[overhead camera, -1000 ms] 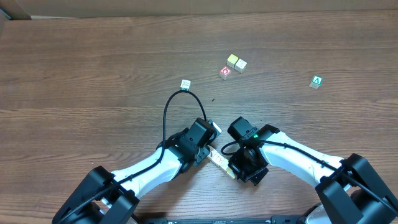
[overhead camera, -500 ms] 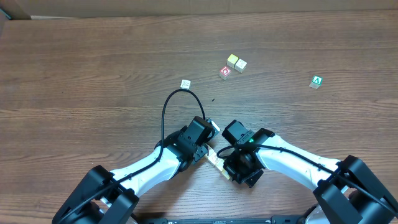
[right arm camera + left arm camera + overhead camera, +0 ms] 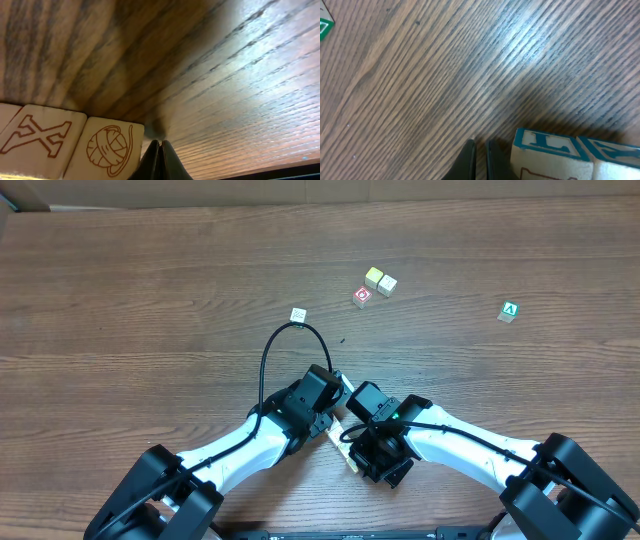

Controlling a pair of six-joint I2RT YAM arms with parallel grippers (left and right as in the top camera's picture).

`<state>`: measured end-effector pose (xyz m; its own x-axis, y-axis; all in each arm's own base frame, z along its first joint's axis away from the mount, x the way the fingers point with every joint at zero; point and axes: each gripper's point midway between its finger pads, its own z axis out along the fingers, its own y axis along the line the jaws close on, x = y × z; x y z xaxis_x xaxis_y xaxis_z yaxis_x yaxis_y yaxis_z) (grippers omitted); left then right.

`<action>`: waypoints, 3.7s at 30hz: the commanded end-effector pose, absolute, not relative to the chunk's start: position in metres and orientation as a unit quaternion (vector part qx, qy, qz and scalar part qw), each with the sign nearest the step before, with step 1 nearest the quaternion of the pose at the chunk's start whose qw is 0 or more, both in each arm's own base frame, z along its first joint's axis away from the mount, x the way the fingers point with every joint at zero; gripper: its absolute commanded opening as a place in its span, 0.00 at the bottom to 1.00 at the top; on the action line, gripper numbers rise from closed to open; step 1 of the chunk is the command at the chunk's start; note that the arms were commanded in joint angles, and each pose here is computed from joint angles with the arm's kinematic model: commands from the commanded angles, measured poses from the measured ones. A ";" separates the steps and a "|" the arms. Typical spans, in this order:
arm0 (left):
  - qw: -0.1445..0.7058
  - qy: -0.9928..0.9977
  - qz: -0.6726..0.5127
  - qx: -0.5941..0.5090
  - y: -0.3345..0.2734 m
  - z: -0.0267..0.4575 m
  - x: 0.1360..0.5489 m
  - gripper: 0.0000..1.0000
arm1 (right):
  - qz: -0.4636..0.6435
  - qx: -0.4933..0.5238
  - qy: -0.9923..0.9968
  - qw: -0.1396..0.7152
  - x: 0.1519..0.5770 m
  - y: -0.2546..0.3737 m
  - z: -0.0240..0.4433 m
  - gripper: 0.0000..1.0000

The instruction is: Flip 5 blocks

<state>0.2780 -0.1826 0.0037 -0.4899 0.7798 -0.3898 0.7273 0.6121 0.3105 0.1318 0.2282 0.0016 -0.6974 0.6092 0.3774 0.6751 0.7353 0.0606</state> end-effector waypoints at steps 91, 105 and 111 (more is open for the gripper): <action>0.263 0.903 0.037 0.339 -0.149 -0.001 0.304 0.04 | -0.112 -0.353 -0.924 0.097 0.158 0.237 0.004 0.04; 0.281 0.937 -0.005 0.207 -0.129 0.103 0.279 0.04 | -0.121 -0.311 -0.938 0.091 0.206 0.166 0.003 0.04; 0.195 0.960 -0.115 0.166 -0.133 0.124 0.206 0.04 | -0.125 -0.298 -0.942 0.087 0.209 0.163 0.003 0.04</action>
